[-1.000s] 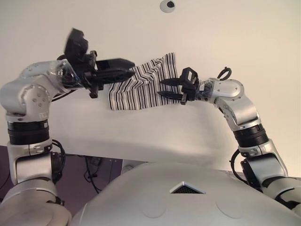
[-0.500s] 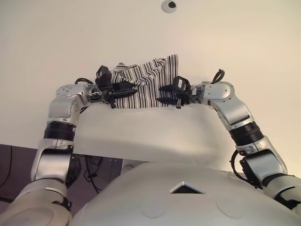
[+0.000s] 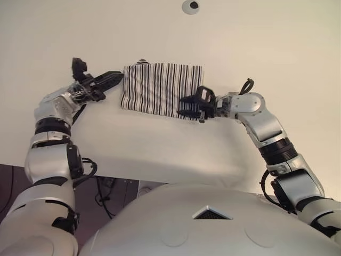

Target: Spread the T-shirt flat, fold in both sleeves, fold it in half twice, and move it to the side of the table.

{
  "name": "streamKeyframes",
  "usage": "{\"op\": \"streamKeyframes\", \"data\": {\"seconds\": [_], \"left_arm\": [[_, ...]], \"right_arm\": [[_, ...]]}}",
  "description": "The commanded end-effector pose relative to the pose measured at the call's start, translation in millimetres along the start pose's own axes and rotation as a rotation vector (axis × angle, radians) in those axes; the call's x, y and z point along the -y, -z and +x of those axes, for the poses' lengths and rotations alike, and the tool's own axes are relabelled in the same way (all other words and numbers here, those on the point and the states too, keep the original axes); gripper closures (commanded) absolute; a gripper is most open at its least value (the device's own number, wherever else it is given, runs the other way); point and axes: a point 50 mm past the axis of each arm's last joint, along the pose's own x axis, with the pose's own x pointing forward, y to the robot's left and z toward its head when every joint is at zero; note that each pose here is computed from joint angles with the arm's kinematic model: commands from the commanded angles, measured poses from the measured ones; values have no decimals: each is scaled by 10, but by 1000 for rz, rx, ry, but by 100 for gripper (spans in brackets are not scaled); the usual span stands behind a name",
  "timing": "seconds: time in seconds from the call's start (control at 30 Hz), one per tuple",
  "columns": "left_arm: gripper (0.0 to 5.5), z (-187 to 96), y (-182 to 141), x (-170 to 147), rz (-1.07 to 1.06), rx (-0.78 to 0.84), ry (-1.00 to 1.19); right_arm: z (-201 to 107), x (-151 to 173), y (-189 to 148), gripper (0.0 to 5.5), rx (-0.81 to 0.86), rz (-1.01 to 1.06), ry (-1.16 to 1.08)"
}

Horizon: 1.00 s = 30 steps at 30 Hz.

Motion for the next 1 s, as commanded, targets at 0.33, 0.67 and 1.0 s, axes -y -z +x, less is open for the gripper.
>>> {"op": "streamKeyframes", "data": {"seconds": [0.33,0.67,1.0], "left_arm": [[409,942,-914,368,253,681,-397],[409,1296,-760,505,331,761,-487],[409,1431,-616,571,315,746,-453]], "right_arm": [[274,390,66,367,-49,127,171],[-871,1043,882,367,-599,124,773],[-1394,1417,413,367,-212,19,1239]]}}
